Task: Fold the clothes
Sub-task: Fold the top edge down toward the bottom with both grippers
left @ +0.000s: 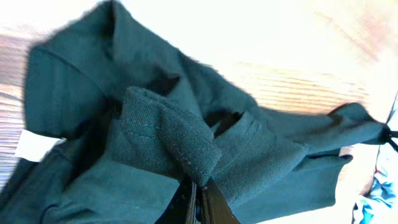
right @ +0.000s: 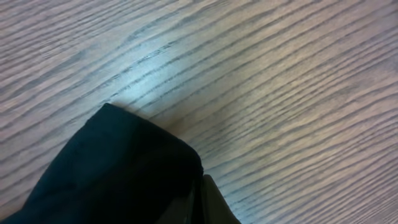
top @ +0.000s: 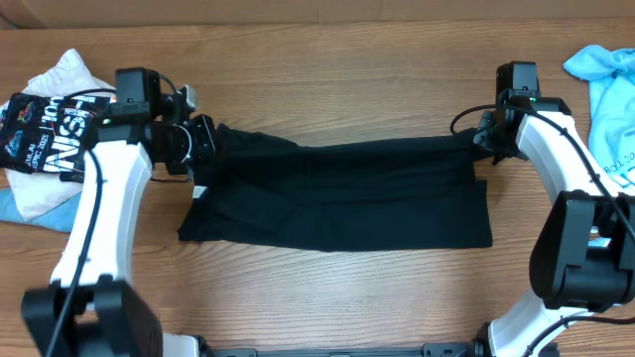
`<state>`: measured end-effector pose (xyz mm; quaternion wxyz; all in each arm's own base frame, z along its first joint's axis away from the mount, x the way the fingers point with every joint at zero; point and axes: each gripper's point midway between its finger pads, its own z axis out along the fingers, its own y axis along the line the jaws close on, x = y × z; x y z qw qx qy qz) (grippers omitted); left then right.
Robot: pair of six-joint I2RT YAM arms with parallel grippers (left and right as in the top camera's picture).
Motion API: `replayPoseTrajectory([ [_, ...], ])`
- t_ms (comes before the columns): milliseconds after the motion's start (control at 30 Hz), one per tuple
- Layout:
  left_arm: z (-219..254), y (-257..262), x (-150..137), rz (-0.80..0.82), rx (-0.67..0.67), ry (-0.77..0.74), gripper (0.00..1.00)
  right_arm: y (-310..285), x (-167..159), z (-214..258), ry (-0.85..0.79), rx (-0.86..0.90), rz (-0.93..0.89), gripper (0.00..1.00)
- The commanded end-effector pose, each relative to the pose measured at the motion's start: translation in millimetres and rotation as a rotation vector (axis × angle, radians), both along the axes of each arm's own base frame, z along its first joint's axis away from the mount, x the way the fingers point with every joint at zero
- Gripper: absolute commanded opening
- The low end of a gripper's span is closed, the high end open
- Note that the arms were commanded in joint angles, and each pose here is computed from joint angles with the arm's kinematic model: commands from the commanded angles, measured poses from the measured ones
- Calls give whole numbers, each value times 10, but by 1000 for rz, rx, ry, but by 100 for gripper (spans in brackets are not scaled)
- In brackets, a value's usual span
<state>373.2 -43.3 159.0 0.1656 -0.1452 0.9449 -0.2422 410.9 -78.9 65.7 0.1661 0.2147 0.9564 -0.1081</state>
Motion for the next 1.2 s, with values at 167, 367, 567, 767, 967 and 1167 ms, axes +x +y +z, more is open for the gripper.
replayPoseTrajectory([
  [167,166,125,-122,20,55,-15,4,-25,65,254,-45,9,-20,4],
  [367,49,244,-291,58,121,77,4,60,-146,278,54,57,-11,4],
  [567,-10,178,-365,36,136,110,4,116,-383,232,155,86,-9,4],
  [767,-59,87,-444,11,135,141,4,133,-563,212,229,92,-11,4],
  [967,-190,-11,-552,-11,134,186,4,144,-672,206,275,96,-13,4],
  [1167,-347,-26,-661,-16,134,229,4,153,-775,206,317,100,-15,7],
])
